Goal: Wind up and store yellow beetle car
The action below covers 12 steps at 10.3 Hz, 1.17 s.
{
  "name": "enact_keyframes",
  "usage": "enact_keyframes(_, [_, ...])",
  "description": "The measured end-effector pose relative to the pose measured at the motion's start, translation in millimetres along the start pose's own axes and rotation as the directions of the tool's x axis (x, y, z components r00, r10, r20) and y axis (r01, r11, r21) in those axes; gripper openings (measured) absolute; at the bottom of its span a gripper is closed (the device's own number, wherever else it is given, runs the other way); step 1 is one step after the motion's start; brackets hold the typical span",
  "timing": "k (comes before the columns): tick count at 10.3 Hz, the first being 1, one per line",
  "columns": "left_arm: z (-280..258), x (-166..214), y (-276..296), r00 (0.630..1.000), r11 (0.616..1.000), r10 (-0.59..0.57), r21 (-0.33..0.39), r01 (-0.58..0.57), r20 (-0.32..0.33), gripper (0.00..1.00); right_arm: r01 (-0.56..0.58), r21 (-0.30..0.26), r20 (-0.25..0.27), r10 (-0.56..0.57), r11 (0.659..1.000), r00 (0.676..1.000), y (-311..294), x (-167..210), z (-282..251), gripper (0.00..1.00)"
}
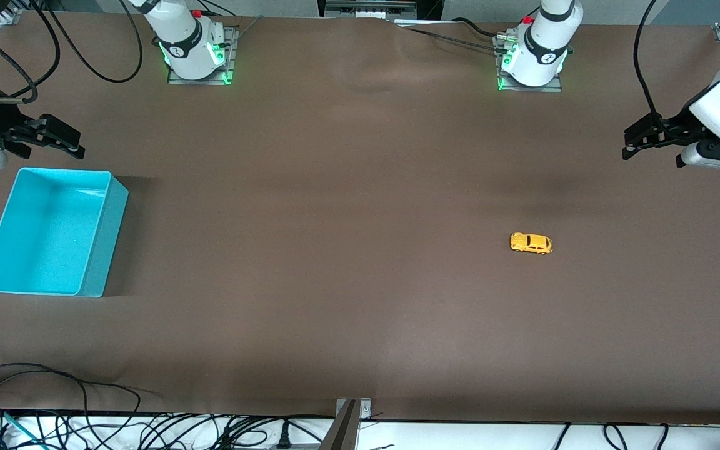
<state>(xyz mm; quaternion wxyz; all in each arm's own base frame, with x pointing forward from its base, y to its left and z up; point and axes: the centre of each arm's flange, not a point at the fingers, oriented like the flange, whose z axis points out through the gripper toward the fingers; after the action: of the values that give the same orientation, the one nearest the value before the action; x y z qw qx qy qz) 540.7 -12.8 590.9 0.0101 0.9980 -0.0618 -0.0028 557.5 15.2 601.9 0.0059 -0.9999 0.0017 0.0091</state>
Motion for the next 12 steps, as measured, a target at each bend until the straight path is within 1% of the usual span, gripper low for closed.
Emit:
enact_keyframes(5, [-1.6, 0.3, 2.9, 1.000, 1.000, 0.005, 0.001, -0.005, -0.002, 1.00, -0.041, 0.000, -0.002, 0.041, 0.999, 0.999, 1.0, -0.1, -2.4, 1.00])
enact_keyframes(10, [-0.6, -0.7, 3.1, 1.000, 1.000, 0.005, 0.000, -0.005, 0.008, 1.00, -0.041, 0.000, -0.001, 0.041, 0.999, 0.999, 0.4, -0.3, -2.2, 1.00])
enact_keyframes(12, [-0.5, -0.8, 3.0, 1.000, 1.000, 0.005, -0.001, -0.005, 0.008, 1.00, -0.044, -0.001, 0.019, 0.044, 0.999, 0.999, 0.5, -2.2, -0.3, 1.00])
